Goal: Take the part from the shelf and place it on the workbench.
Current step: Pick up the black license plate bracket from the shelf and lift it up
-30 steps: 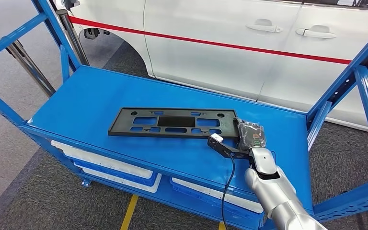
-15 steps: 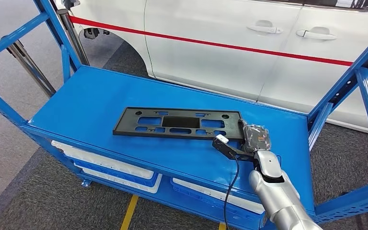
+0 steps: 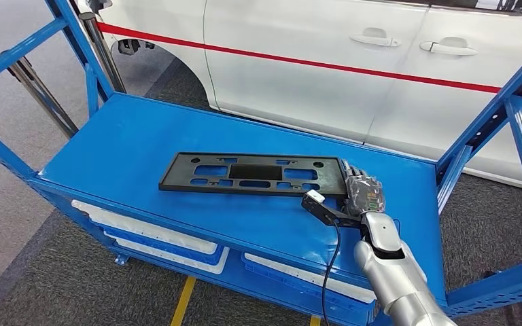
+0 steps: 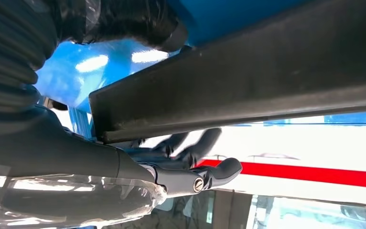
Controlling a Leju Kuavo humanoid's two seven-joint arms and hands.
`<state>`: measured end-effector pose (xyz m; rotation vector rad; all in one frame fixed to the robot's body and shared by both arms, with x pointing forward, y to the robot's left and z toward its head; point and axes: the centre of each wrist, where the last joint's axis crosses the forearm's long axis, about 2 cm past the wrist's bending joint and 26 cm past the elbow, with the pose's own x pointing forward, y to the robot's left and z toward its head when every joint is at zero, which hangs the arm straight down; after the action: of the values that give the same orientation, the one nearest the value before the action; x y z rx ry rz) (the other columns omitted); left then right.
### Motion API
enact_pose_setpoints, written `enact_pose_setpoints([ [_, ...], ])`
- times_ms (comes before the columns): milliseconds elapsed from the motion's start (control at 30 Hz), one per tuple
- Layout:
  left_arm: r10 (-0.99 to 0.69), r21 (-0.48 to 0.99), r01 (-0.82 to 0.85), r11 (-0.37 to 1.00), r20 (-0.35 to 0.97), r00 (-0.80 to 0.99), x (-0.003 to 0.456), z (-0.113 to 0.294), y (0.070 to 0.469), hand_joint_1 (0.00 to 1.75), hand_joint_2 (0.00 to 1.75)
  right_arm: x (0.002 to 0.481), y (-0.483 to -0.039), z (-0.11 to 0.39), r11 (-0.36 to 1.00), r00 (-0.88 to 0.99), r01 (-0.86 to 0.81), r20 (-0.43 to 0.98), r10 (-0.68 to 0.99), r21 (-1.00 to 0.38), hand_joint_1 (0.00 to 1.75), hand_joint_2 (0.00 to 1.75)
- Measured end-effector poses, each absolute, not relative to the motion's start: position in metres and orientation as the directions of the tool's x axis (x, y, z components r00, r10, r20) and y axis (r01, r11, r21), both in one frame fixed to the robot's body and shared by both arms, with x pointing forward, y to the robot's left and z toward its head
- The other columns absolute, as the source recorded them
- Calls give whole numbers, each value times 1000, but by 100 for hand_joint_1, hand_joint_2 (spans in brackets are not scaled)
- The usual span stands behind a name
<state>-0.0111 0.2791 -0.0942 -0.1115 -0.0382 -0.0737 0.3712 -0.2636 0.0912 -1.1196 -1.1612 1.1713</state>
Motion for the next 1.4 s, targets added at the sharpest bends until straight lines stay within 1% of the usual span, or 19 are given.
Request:
enact_pose_setpoints([
  [233,-70,-111,73,991,39,997,-11,-94,279,0,0,370,-260,95,69,-2,-61,69,998,-996,0,175],
  [733,-56,-100,59,993,35,998,-13,-94,278,0,0,356,-232,109,87,-122,-16,88,989,-996,0,175],
  [1133,-53,-99,56,994,34,998,-14,-94,278,0,0,350,-224,111,92,-164,-5,92,982,-996,0,175],
  [1233,-50,-99,53,994,33,998,-14,-94,278,0,0,345,-215,114,104,-210,-3,102,972,-995,0,175],
  [1400,-46,-96,49,994,32,998,-14,-94,278,0,0,330,-186,127,137,-314,-25,138,939,-990,0,175],
])
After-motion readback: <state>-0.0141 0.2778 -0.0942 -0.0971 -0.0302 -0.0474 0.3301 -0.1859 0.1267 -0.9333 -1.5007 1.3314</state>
